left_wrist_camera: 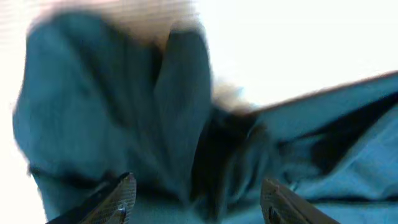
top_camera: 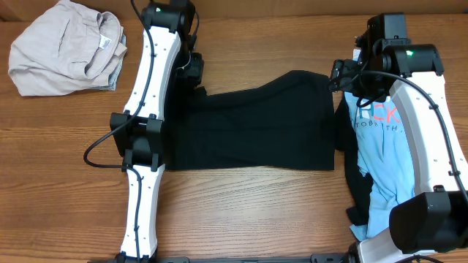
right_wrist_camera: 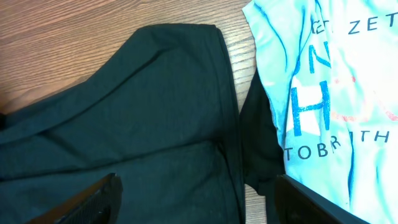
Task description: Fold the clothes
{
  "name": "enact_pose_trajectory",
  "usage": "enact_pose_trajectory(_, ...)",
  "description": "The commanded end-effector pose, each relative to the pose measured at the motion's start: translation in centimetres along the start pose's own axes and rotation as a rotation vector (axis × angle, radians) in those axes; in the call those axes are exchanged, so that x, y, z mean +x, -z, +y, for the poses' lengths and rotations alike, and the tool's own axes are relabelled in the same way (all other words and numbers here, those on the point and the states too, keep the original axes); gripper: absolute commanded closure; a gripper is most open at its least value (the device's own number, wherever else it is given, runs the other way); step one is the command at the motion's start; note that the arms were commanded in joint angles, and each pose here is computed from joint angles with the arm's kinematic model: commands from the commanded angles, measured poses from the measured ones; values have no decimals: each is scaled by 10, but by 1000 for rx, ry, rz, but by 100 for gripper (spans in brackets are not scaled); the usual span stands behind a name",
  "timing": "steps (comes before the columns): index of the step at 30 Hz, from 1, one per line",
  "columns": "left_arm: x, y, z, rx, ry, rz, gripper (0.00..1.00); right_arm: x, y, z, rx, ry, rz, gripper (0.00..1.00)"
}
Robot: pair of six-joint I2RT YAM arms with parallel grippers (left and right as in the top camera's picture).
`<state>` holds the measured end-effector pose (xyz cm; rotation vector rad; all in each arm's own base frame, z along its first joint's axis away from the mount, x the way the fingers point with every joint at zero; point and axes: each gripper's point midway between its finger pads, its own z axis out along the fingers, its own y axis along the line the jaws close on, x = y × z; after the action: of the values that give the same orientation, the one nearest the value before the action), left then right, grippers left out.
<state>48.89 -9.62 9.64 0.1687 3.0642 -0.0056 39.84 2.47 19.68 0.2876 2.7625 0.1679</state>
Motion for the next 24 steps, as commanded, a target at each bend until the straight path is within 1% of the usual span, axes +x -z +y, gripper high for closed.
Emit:
enact_pose_trajectory(1, -18, 21, -27, 94, -137, -111, 32, -2, -2, 0, 0, 2, -5, 19)
enact_pose_trajectory(5, -23, 18, -51, 174, -257, -139, 27, -2, -2, 0, -1, 2, -6, 19)
enact_pose_trajectory(8, -17, 13, -60, 179, -331, -120, 25, -2, -2, 0, -1, 2, -6, 18)
enact_pose_trajectory(13, 2, -3, -70, 182, -437, -43, 25, -2, -2, 1, -1, 2, -6, 19)
enact_pose_trajectory(16, 13, -16, -69, 176, -456, 13, 26, -1, -2, 0, 0, 2, -2, 18)
enact_pose_trajectory(19, 20, -29, -59, 125, -450, 62, 32, 1, -2, 0, 2, 2, 5, 18)
enact_pose_trajectory(20, 21, -31, -57, 109, -441, 71, 37, 1, -2, 0, 2, 1, 6, 19)
enact_pose_trajectory(21, 21, -33, -52, 87, -421, 76, 41, 1, -2, 0, 2, 1, 6, 18)
enact_pose_trajectory(23, 20, -34, -45, 47, -384, 77, 56, 1, -2, 0, 2, 2, 4, 18)
enact_pose_trajectory(24, 18, -33, -42, 30, -366, 74, 61, 0, -2, 0, 2, 2, 3, 18)
